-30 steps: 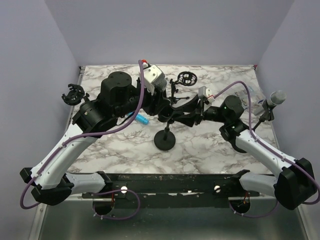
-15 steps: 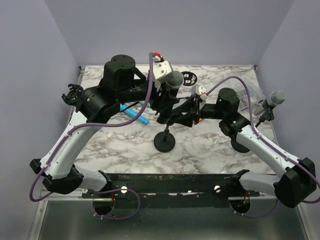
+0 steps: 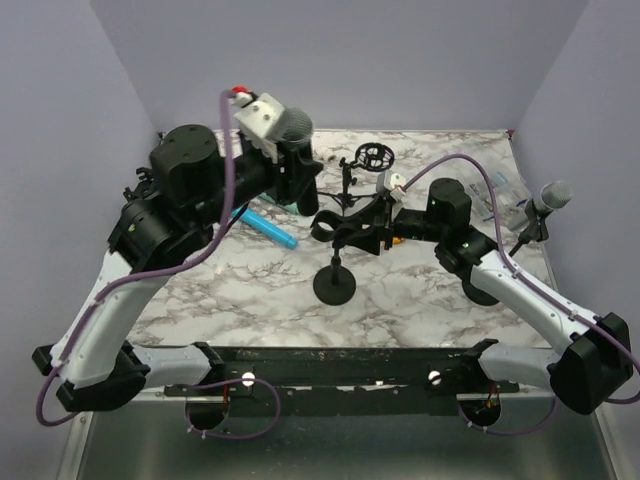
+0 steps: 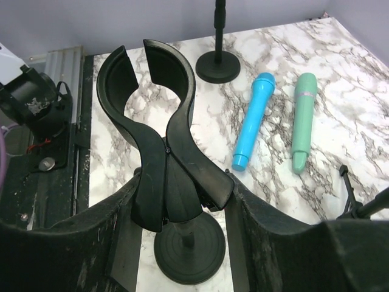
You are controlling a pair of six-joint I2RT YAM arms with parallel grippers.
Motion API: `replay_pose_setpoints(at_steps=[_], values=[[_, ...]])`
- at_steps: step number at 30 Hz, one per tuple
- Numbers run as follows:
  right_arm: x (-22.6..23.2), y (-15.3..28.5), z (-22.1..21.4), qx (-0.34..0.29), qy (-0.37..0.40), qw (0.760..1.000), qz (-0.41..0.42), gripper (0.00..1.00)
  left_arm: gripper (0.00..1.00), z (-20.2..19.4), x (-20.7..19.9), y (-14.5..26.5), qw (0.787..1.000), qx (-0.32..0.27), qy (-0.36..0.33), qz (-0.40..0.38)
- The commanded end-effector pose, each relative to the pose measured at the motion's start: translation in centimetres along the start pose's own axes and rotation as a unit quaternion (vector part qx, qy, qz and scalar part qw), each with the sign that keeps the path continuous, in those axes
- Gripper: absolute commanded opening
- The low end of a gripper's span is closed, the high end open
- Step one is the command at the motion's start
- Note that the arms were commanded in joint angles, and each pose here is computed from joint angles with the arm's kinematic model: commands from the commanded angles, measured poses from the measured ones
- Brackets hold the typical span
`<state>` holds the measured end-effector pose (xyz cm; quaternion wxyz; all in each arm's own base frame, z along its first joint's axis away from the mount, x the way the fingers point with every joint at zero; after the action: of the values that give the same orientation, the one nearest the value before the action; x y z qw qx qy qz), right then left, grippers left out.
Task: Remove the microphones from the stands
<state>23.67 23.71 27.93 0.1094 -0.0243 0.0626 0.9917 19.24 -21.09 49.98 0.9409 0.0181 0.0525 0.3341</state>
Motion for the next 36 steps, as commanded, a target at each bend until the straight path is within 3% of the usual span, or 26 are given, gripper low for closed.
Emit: replay_pose_setpoints(at_steps=[1,6,12,18,24,29,36], values=[[-0.7,0.7,-3.3,0.043,-0.018,0.997,-0.067,0.01,0.00,2.1,2.7,6.4,0.982,-0.084,0.055,0.157],[-0.6,1.5,-3.2,0.021,-0.007,0.995,-0.101,0.01,0.00,-5.0,5.9,8.6,0.954,-0.016,0.117,0.275],[-0.5,1.8,-2.8,0.006,-0.004,0.994,-0.110,0.01,0.00,-15.5,9.7,5.1,0.909,0.094,0.267,0.306],[-0.2,2.0,-2.9,0.004,-0.007,0.994,-0.108,0.01,0.00,-23.3,14.4,1.2,0.817,0.160,0.418,0.363],[0.1,2.1,-2.9,-0.005,-0.003,0.994,-0.105,0.01,0.00,-29.5,18.0,-0.1,0.715,0.182,0.525,0.425],[0.3,1.9,-2.9,-0.010,-0.006,0.996,-0.093,0.01,0.00,-33.4,19.8,-0.3,0.643,0.175,0.590,0.456],[0.3,1.8,-3.0,-0.012,-0.007,0.995,-0.094,0.01,0.04,-35.2,21.7,-0.5,0.604,0.161,0.603,0.495]])
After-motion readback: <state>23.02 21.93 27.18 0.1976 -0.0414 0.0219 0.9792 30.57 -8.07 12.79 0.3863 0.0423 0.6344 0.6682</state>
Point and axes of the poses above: each gripper's point midway between its finger pads, its own y axis back along the fingers, its own x axis along the line the jaws close on, z = x × y, the point moved 6 cm from there along y, back along the fingers, and after that the axes turned 3 degrees about y, right-handed, at the moved point
